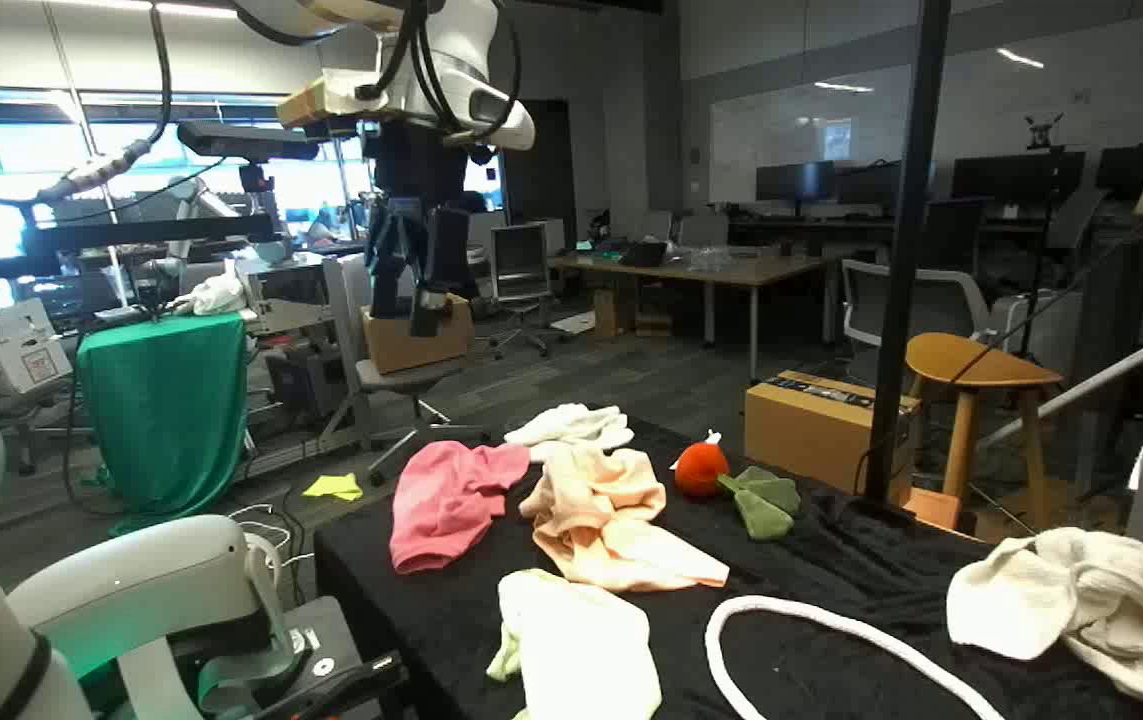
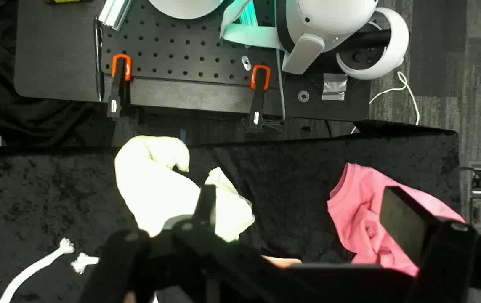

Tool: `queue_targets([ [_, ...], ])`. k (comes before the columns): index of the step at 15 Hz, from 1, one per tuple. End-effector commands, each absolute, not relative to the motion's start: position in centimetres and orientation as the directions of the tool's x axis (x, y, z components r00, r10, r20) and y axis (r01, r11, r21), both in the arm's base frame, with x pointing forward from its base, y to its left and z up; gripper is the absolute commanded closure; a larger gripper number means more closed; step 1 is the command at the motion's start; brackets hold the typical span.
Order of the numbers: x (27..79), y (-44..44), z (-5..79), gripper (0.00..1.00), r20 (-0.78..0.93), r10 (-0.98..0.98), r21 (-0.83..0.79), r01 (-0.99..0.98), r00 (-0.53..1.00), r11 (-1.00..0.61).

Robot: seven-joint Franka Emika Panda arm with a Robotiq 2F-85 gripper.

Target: Pile up the things on the table

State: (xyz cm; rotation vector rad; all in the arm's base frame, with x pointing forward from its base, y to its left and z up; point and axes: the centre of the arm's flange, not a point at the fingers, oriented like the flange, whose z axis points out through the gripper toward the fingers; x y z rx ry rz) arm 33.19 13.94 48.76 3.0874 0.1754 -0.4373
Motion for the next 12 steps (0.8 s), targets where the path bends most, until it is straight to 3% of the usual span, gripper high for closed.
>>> queue_targets([
  [1,33.2,14.0,48.9,0.00,-0.275,0.109,0.002,0.114,0.955,-0.994],
  [6,33.4,14.1,49.1,0.00,-0.269,0.109,-0.001,0.113,0.957,-0.994],
  [12,37.2,14.9,50.3,0.00,-0.249,0.103,0.024,0.113,0.963,-0.993],
])
